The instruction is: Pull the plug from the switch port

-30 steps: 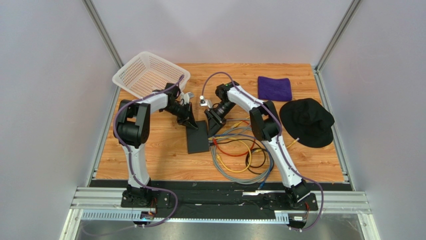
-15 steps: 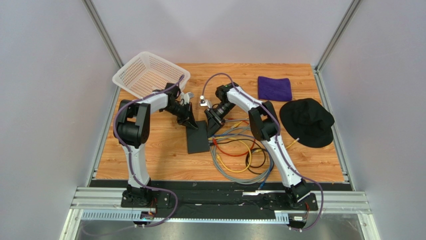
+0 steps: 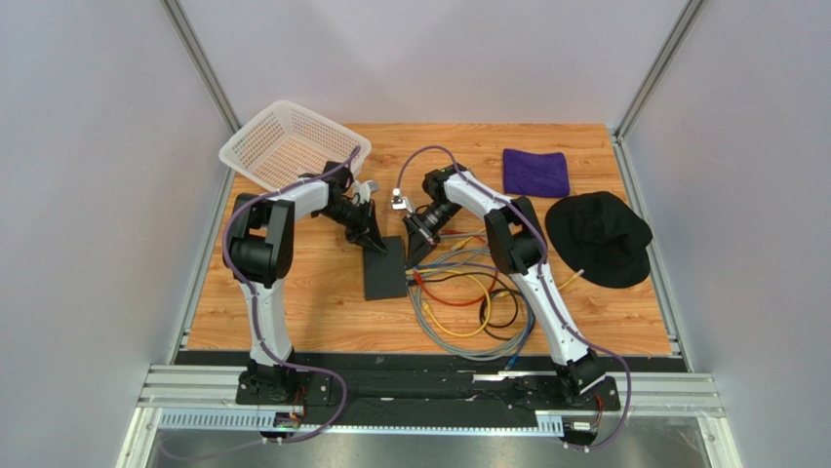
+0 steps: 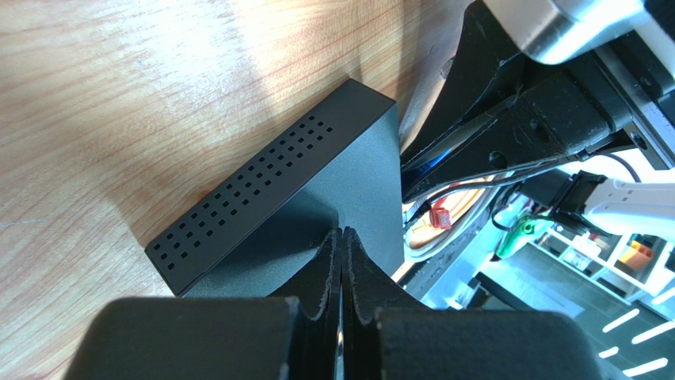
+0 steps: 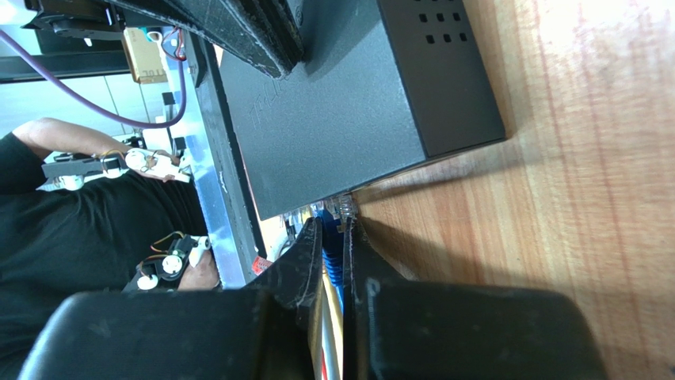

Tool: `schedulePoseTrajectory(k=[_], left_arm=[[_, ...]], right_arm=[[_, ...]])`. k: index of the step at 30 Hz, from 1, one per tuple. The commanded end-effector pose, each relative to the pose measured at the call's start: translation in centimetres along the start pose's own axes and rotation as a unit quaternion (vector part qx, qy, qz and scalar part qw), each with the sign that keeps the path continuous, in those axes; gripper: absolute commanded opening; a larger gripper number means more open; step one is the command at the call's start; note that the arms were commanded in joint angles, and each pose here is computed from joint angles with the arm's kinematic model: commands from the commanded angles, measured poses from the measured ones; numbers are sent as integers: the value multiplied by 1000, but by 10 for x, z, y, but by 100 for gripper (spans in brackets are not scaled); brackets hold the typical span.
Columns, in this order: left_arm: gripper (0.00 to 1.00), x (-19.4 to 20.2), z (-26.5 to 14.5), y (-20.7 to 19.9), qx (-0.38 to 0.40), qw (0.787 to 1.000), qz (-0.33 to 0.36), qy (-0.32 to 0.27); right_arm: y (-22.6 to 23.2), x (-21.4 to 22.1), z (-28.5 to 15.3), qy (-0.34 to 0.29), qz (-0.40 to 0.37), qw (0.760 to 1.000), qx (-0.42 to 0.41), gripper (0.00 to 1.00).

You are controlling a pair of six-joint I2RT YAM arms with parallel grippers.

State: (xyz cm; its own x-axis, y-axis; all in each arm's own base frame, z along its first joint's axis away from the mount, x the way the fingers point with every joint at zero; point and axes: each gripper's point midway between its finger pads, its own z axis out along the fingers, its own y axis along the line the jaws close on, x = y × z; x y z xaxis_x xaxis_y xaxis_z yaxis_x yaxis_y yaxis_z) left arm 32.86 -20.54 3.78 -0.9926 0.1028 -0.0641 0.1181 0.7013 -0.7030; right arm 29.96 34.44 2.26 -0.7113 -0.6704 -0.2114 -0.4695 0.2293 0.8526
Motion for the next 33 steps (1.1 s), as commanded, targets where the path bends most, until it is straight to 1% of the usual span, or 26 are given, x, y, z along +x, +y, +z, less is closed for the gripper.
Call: schedulePoseTrajectory(k=[1,8,16,20,23,25,29,31,33], left_arm=[[0,24,29,60,-103,993,-1,49],[0,24,31,61,-102,993,-5,54],[0,23,31,61,-103,993,-2,55],[0,25,32,61,-109,992,-1,59],[0,25,32,61,-109,992,-1,59],[0,25,32,61,-108,992,1,59],[0,24,32,60,-106,993,5,60],[0,25,32,61,-107,992,4,61],[0,25,32,61,-107,992,3,61]], right_arm=[[-37,33,22,64,-19,997,45,0],[-36,44,10,72,-22,996,48,0],[-28,39,-7,66,-35,995,68,0],[-22,49,-15,77,-27,994,78,0],[-5,54,-27,64,-24,996,61,0],[-4,62,-35,66,-13,996,62,0],[-4,58,-64,52,-31,993,101,0],[3,43,-87,25,-52,990,129,0],[4,39,-111,15,-69,984,162,0]])
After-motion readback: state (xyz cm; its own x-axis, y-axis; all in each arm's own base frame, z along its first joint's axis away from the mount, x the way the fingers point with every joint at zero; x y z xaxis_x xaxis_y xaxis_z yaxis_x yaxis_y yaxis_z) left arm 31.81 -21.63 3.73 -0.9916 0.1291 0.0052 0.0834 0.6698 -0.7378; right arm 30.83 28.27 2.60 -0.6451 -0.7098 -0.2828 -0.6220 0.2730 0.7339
